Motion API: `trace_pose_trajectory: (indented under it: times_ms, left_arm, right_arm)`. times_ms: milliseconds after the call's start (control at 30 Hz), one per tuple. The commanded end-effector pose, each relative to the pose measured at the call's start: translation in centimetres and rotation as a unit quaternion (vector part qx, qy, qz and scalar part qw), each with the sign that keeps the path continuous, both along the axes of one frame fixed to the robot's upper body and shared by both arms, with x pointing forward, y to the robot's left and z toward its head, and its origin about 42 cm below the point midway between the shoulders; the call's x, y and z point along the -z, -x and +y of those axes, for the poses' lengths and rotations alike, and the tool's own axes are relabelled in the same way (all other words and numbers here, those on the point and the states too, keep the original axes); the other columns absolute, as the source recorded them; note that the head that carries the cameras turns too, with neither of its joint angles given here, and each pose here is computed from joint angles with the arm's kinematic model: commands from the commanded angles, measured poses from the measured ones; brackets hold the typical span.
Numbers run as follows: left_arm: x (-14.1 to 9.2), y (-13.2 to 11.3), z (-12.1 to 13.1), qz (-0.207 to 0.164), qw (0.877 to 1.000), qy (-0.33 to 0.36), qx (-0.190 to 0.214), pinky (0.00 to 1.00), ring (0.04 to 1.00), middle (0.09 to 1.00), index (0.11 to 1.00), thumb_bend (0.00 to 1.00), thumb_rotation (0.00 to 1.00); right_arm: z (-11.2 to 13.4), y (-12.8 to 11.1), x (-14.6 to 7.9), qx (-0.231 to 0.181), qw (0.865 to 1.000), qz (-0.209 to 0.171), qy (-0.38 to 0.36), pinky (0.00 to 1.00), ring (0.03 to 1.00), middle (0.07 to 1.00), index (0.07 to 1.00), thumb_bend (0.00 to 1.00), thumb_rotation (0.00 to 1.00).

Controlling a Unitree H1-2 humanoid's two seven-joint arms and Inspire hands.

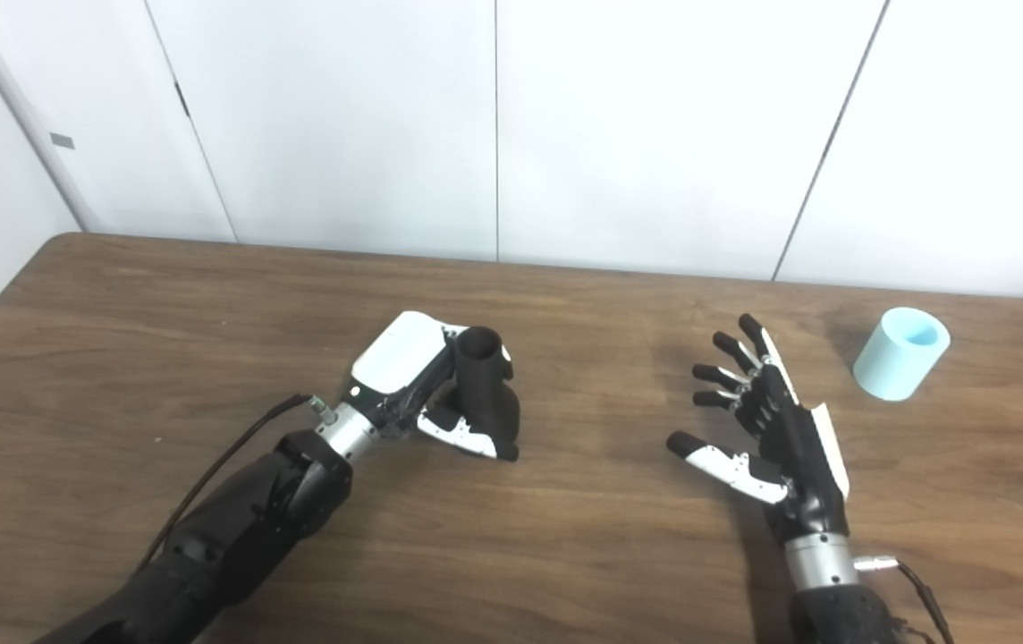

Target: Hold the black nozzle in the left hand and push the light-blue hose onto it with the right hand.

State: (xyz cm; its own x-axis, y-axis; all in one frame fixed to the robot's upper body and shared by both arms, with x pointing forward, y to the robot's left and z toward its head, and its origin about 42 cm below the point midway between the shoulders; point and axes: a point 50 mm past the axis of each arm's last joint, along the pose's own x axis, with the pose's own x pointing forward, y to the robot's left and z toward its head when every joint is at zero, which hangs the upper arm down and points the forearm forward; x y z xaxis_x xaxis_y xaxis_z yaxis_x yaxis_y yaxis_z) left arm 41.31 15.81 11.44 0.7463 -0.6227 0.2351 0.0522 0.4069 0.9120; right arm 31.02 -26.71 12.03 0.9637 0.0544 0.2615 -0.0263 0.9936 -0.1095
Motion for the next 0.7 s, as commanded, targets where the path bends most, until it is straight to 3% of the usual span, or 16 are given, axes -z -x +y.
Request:
trace_pose_trajectory:
  times_ms: [0,367,667]
  left_arm:
    - [9.1,6.1,-0.8,0.127,0.991,-0.043,0.006,0.26,0.326,0.413,0.520,0.52,0.00]
    - [10.8,6.7,0.0,0.211,0.977,-0.006,-0.040,0.32,0.387,0.448,0.520,0.52,0.00]
    - [11.1,6.9,0.6,0.237,0.970,0.001,-0.052,0.32,0.382,0.443,0.529,0.52,0.00]
  right_arm:
    - [0.2,-0.8,-1.2,0.000,0.999,-0.037,-0.005,0.66,0.760,0.894,0.954,0.88,0.30]
    - [0.4,-1.0,-3.2,0.001,0.997,-0.081,-0.003,0.64,0.741,0.873,0.934,0.91,0.36]
    - [-0.2,-1.2,-5.8,-0.005,0.993,-0.120,0.017,0.64,0.741,0.869,0.932,0.88,0.32]
